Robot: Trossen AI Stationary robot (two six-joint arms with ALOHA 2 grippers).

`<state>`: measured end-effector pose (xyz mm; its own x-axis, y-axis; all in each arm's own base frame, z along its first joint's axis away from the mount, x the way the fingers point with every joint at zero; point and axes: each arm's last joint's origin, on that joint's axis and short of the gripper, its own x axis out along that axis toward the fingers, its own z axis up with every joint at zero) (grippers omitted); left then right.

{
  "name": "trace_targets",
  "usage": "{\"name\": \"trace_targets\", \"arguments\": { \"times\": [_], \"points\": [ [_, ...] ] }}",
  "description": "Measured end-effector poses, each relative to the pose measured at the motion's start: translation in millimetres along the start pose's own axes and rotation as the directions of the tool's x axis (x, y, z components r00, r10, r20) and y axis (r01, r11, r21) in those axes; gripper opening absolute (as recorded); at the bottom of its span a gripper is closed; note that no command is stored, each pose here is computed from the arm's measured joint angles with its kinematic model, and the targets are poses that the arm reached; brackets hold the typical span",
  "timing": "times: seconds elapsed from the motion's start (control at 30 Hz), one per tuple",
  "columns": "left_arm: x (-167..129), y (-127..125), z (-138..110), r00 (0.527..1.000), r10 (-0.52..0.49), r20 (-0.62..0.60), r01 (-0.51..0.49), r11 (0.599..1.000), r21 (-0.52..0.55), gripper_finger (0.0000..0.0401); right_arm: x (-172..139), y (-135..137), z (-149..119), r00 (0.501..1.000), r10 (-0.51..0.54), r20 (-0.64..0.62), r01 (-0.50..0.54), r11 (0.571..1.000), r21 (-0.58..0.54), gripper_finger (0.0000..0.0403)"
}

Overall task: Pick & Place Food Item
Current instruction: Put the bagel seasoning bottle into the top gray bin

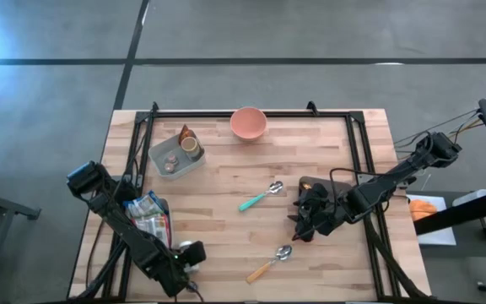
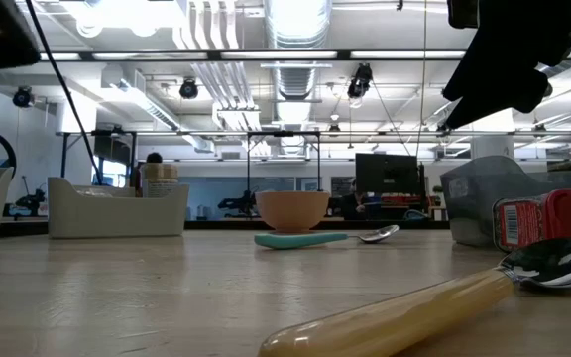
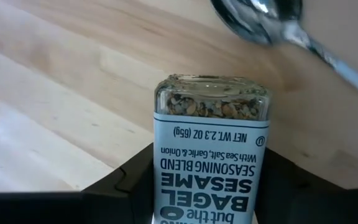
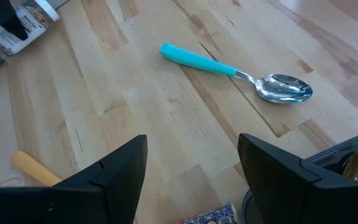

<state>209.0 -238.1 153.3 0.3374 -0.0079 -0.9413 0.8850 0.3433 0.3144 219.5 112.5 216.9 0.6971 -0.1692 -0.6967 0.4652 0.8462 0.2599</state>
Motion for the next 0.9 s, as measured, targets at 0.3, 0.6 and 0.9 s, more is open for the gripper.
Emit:
{"name": "trace_targets", "arguments": {
  "times": [0.3, 0.6, 0.9],
  "points": [
    [-19, 31, 3, 0.995, 0.068, 0.072, -0.046, 0.962, -0.27, 0.0196, 0, 2, 2, 1.0, 0.022, 0.02, -0.021, 0.999, -0.027, 0.0248],
    [-49, 92, -18, 0.935, 0.328, 0.136, -0.081, 0.57, -0.818, 0.0195, -6, 26, 17, 0.956, 0.232, 0.179, -0.158, 0.922, -0.354, 0.0248],
    [-62, 153, -58, 0.904, 0.423, 0.064, -0.021, 0.192, -0.981, 0.0195, -14, 36, 26, 0.928, 0.29, 0.232, -0.162, 0.878, -0.451, 0.0248]
  ]
}}
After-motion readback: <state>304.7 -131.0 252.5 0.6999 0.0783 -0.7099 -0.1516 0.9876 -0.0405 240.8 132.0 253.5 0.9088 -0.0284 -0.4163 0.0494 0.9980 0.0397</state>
